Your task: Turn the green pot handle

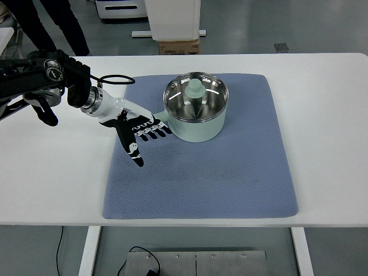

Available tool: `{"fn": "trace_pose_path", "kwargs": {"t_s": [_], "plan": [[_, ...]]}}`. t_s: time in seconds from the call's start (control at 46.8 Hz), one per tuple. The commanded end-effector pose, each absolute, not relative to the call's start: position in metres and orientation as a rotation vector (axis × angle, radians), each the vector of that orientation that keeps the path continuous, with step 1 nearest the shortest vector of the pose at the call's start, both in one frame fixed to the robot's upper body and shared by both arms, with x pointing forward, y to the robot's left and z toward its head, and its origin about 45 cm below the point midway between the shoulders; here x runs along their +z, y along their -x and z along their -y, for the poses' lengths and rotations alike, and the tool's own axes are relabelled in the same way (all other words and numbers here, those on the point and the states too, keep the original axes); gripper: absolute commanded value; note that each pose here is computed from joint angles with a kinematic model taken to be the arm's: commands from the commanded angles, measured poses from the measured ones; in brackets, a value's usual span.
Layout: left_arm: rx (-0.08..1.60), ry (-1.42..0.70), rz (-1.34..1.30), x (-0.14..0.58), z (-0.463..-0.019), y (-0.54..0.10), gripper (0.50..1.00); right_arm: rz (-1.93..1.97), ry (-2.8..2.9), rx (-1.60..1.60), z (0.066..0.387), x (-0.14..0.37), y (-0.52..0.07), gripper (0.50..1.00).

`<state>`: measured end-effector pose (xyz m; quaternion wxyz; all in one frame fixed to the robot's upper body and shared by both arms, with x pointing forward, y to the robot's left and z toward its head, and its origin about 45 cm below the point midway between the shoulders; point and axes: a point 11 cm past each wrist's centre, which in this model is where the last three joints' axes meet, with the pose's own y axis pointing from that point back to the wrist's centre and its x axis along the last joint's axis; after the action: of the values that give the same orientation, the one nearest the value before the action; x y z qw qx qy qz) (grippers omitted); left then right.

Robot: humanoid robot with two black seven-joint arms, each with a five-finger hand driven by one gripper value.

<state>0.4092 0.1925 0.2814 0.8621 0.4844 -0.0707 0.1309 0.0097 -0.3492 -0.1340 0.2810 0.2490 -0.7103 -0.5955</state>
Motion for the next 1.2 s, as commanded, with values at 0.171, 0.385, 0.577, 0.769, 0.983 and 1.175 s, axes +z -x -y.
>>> {"fn": "trace_pose_path", "kwargs": {"t_s": [0.171,0.385,0.577,0.769,0.983,1.175], "plan": [[0.395,-1.048,0.126,0.284,-0.229,-0.430,1.000,1.903,-0.667,-1.596,0.349,-0.134,-0.010,1.000],[0.448,-1.056,0.119,0.289,-0.247,-0.436,1.000,1.903,-0.667,-1.596,0.349,-0.134,-0.010,1.000],[0.494,-1.063,0.116,0.295,-0.262,-0.442,1.000,1.903,-0.667,-1.596,0.349,-0.134,-0.010,1.000],[0.568,-1.011,0.167,0.337,-0.269,-0.455,1.000,1.903,-0.667,-1.596,0.349,-0.134,-0.010,1.000],[0.684,-0.834,0.123,0.379,-0.274,-0.471,1.000,1.903,-0.667,-1.596,0.349,-0.134,-0.010,1.000],[0.751,-0.612,-0.075,0.368,-0.280,-0.475,1.000,1.903,-0.667,-1.596,0.349,-0.134,-0.010,1.000]]}}
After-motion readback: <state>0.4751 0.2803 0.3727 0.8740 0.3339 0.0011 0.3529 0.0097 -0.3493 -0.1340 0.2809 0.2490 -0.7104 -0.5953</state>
